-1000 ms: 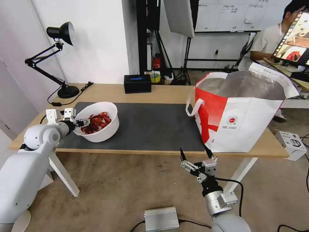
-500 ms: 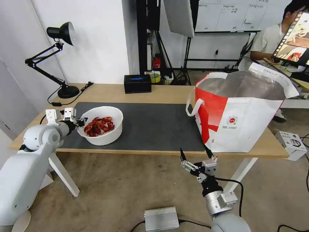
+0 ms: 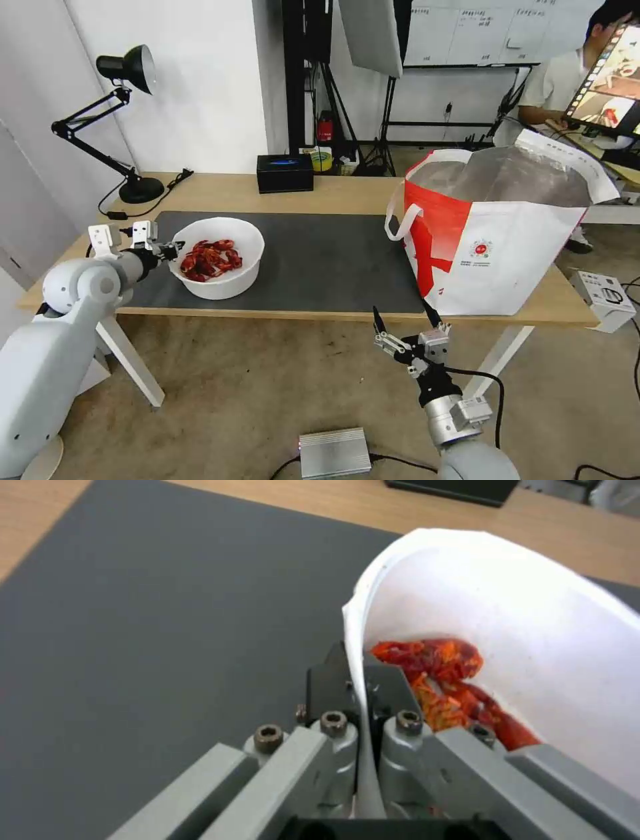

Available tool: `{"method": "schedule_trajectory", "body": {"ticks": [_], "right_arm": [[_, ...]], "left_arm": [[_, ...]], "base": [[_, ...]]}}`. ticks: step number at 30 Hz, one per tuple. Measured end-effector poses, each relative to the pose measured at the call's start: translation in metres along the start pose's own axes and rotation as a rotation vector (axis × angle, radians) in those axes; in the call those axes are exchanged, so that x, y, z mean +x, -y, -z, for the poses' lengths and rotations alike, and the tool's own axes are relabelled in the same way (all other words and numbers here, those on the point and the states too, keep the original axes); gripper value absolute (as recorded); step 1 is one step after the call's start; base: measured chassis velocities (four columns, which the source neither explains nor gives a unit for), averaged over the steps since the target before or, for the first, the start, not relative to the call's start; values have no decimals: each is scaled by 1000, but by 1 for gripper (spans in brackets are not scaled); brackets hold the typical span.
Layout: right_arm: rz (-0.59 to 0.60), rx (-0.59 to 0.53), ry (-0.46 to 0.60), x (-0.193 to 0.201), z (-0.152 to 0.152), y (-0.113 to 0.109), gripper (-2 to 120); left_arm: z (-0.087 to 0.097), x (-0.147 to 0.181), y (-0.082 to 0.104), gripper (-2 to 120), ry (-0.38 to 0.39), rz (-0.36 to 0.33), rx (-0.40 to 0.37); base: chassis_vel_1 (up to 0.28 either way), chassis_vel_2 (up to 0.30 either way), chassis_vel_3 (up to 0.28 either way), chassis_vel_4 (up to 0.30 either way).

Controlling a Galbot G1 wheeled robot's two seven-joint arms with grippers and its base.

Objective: Pick up the trash from the table and place it into the takeout bag.

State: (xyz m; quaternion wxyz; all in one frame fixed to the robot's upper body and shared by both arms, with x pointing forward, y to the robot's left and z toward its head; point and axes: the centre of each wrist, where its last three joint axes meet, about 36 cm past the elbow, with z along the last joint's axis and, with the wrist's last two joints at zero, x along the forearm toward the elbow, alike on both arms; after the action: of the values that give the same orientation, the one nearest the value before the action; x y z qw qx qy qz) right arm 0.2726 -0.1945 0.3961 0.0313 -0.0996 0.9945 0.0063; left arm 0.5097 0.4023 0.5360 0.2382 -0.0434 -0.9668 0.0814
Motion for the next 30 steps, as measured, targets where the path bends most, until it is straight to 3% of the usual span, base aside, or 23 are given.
{"method": "schedule_trajectory", "body": {"ticks": [12,20,30], "right_arm": [[0,0,0,0,0,0,100],[0,0,0,0,0,0,100],[0,0,0,0,0,0,100]], "left_arm": [[-6,38,29,0,19,-116,121],[-4,54,54,0,38,-167,132],[3,67,96,0,67,-289,116]], "base": [[0,0,0,0],[0,0,0,0],[0,0,0,0]]}}
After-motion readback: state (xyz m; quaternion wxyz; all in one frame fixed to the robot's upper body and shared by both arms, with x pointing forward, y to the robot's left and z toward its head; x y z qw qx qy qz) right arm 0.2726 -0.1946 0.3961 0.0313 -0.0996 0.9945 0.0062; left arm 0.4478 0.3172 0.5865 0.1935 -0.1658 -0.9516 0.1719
